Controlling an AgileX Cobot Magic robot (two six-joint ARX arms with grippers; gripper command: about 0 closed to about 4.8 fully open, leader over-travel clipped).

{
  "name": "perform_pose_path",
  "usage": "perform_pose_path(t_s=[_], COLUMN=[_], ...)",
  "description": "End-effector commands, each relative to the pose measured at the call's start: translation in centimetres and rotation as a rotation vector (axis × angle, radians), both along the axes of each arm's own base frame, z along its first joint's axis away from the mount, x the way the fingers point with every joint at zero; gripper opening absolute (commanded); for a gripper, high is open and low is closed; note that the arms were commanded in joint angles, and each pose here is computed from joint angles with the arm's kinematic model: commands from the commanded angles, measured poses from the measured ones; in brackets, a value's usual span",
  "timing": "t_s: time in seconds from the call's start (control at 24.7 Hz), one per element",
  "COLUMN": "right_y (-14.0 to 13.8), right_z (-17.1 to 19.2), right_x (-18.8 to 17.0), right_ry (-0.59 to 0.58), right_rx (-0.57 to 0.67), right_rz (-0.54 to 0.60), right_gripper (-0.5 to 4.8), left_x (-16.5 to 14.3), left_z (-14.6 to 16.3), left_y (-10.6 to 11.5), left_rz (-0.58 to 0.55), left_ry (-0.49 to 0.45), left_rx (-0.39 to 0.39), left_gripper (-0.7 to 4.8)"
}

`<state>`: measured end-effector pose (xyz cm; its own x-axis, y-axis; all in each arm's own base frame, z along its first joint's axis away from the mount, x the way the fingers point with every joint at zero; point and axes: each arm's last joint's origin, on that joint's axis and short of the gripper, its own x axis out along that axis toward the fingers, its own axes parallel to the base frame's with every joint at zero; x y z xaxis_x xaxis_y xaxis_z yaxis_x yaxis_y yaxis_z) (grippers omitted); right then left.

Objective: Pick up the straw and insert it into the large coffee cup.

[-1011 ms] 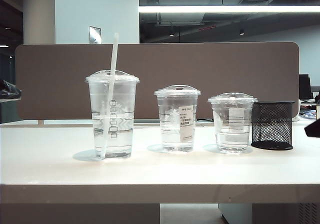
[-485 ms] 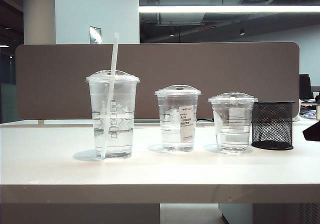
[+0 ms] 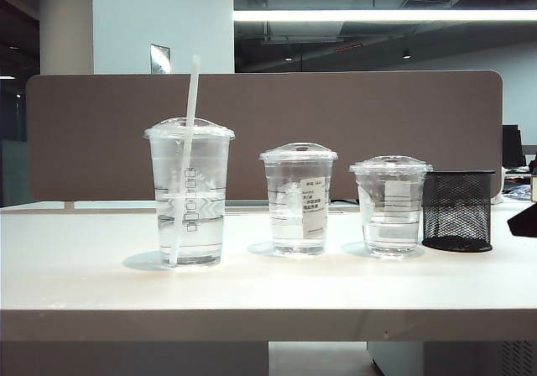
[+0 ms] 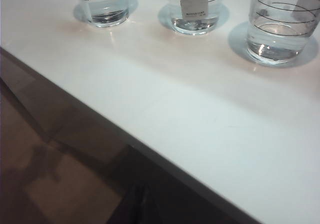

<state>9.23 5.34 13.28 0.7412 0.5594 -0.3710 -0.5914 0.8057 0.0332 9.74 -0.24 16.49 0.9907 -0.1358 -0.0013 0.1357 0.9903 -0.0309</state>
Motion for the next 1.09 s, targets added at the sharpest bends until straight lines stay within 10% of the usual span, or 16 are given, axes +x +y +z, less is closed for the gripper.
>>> perform_pose_path(t_s=[0.04,0.85,1.09], right_y=[0.1,0.0,-2.2], right_z=[0.3,0.3,2.0], right_x=[0.0,-0.1,-0.3], right_ry=[-0.014,-0.02,-0.208], right_rx=[0.012,0.016,0.094], right_rz=[0.004,0.006,-0.178], right_gripper=[0.0,0.0,0.0], left_x=[-0.1,-0.1,-0.1], left_z=[-1.4,-1.5,-1.5], left_y=[0.0,0.1,0.1], left_rz=[0.011,0.037,0.034], left_ry=[0.145,0.156,0.156], left_rx=[0.057,0.108,0.108], left_gripper=[-0.02,-0.02,-0.02])
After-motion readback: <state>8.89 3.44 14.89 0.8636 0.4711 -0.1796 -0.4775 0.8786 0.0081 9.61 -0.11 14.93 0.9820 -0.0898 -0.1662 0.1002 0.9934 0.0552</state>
